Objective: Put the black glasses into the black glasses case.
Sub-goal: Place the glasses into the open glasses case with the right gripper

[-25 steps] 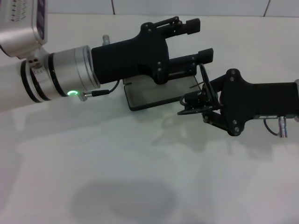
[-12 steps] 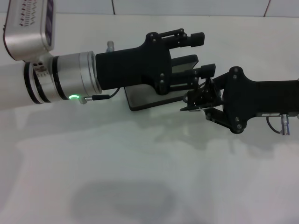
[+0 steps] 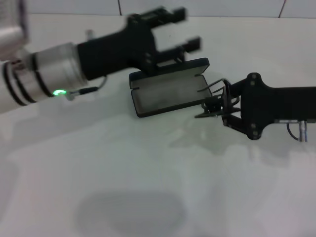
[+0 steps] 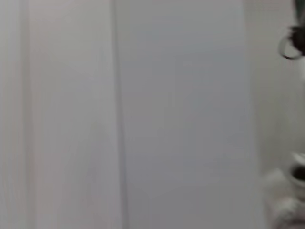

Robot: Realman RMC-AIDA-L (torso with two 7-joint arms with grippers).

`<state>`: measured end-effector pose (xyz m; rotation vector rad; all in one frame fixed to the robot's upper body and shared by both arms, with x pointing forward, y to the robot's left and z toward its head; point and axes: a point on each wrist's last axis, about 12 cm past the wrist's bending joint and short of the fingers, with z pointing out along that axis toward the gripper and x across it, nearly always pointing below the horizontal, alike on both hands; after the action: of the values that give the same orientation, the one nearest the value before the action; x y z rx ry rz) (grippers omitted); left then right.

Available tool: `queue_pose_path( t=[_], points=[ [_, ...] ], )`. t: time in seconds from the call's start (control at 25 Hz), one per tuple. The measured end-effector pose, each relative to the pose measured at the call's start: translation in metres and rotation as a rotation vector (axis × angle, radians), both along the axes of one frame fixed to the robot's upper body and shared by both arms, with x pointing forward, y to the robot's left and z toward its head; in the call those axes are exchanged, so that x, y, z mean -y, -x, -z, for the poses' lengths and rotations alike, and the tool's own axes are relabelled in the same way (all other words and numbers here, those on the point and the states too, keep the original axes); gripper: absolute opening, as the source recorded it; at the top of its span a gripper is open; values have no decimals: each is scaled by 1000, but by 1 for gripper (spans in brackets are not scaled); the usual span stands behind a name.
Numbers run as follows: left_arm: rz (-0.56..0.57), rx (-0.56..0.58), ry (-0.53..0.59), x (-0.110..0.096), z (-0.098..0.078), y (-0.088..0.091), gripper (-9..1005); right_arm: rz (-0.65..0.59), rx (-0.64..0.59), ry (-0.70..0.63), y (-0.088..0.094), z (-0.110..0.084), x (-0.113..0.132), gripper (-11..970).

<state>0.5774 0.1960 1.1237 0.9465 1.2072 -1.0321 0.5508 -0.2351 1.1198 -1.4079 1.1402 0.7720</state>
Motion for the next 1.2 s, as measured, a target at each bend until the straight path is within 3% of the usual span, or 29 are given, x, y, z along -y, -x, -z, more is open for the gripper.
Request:
queue_pose_path(
  t=[0.2,0.52,0.68,1.2],
  points=[
    [-106,-1,51,-18,1,-1,709,151,51,175,-15,6,-5,133],
    [-146,-30,47,-20,5,-3,709,350,201,425,-30,20,-57,146],
    [-145,-34,49,-18,6,-2,709,381,235,459,-32,25,-74,153],
    [-142,-44,58,-15,9,0,709,428,231,502,-36,38,-94,174]
  ],
)
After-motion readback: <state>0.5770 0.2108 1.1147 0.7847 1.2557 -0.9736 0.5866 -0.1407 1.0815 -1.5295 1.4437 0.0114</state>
